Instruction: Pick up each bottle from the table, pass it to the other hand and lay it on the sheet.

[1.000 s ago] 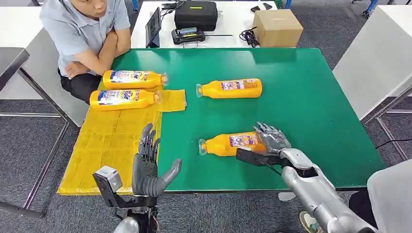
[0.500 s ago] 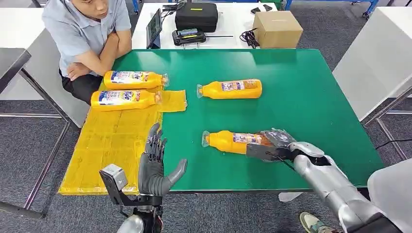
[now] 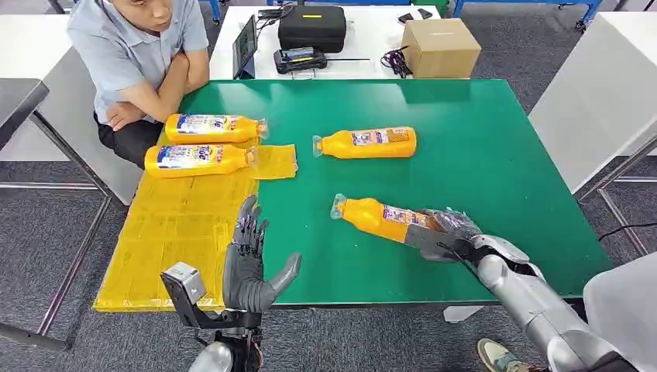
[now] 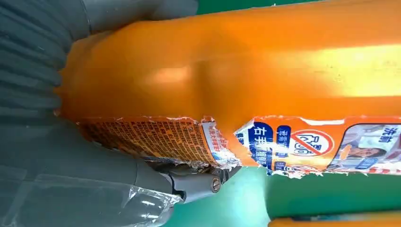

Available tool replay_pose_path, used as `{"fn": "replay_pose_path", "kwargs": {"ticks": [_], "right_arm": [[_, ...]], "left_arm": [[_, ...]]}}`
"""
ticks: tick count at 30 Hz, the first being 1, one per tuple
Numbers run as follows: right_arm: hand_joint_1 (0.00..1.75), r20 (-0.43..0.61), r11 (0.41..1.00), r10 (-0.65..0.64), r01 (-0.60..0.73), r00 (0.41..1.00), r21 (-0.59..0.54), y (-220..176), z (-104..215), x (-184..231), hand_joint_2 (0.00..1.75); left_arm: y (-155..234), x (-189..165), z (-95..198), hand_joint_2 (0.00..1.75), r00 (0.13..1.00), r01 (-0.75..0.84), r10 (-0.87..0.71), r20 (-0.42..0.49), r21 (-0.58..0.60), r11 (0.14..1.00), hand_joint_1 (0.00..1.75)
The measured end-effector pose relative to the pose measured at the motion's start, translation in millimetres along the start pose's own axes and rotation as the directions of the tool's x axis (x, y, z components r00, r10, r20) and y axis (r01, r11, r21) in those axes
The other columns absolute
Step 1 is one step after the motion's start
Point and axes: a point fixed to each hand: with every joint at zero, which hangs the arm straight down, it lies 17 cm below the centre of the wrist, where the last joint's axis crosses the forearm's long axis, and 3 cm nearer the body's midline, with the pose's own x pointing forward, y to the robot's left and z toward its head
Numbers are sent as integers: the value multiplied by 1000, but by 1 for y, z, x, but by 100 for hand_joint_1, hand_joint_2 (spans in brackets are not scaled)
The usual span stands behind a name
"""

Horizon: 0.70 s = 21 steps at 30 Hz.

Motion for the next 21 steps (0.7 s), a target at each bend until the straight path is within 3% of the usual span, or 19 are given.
{"fn": "replay_pose_path", "kwargs": {"ticks": [5, 10, 15, 21], "right_arm": [[175, 143, 974, -213, 222, 966, -48, 7, -2, 38, 175], [175, 279, 914, -357, 395, 891, -90, 14, 1, 90, 175], [175, 459, 842, -424, 526, 781, -117, -12, 11, 155, 175], [175, 590, 796, -461, 603, 663, -54, -12, 26, 215, 175]], "left_arm": [[11, 4, -4, 175, 999, -37, 37, 16, 55, 998, 0], [44, -3, -4, 175, 995, -96, 98, 0, 204, 974, 0], [64, -44, 6, 175, 940, -239, 298, -167, 299, 924, 0], [69, -80, 16, 175, 910, -250, 332, -249, 310, 917, 0]]}}
